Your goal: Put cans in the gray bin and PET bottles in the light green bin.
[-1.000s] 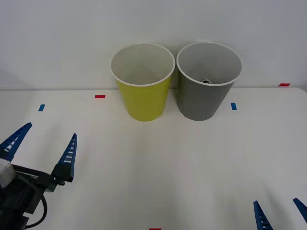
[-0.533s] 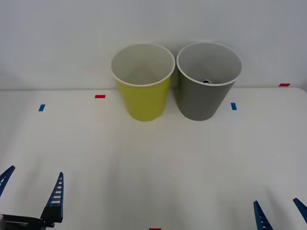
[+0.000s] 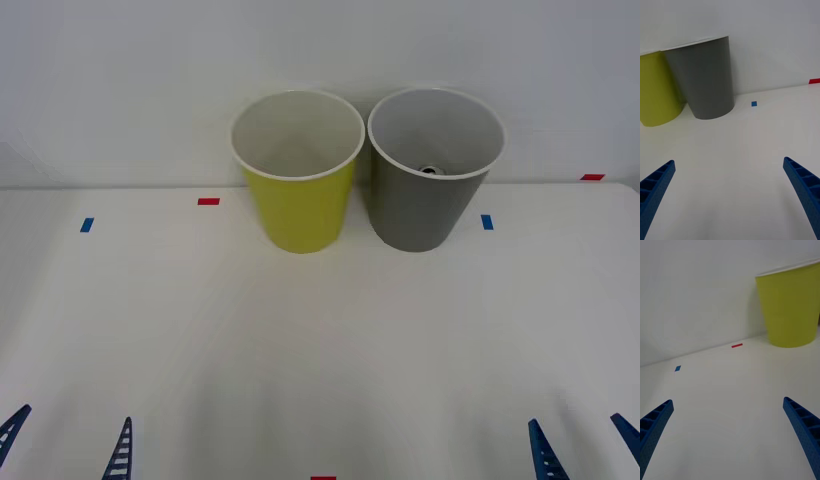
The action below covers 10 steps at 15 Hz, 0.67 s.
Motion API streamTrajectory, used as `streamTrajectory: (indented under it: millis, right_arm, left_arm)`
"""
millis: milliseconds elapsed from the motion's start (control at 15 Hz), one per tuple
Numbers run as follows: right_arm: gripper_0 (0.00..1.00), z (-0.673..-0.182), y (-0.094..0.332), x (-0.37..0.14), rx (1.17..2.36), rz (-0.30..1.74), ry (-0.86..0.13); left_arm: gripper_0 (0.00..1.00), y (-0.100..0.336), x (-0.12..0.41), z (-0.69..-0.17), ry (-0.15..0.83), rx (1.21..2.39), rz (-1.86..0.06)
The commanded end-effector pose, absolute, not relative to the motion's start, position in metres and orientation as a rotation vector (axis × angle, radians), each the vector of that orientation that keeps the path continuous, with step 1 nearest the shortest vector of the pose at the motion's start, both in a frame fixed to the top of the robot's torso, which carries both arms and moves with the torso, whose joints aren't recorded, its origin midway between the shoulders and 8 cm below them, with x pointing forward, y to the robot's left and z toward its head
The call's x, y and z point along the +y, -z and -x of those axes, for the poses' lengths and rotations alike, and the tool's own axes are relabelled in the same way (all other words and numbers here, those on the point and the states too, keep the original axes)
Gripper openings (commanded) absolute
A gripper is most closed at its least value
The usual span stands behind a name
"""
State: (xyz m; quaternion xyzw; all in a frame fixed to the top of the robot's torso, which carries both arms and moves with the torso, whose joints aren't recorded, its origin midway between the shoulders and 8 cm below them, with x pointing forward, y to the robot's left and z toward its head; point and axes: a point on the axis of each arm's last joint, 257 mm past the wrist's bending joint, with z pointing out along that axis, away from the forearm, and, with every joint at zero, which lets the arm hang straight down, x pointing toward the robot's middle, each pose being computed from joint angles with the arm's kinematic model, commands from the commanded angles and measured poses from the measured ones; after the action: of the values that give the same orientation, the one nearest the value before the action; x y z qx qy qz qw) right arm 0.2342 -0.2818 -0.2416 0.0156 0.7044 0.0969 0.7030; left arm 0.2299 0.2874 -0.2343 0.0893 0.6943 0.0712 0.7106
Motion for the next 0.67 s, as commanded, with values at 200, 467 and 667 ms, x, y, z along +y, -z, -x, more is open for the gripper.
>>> streamTrajectory:
  millis: [200,467,667]
  right_arm:
    - [1.0,-0.2342,0.2415,-0.2818,1.567,-0.035,-0.216]
    - [1.0,-0.2342,0.2415,-0.2818,1.567,-0.035,-0.216]
    - [1.0,-0.2342,0.2415,-0.2818,1.567,-0.035,-0.216]
  left_arm:
    - [1.0,0.2427,0.2836,-0.2197,-0.175,1.535,-0.214]
    - [1.0,0.2427,0.2843,-0.219,-0.181,1.535,-0.223]
    - [1.0,0.2427,0.2843,-0.219,-0.181,1.535,-0.223]
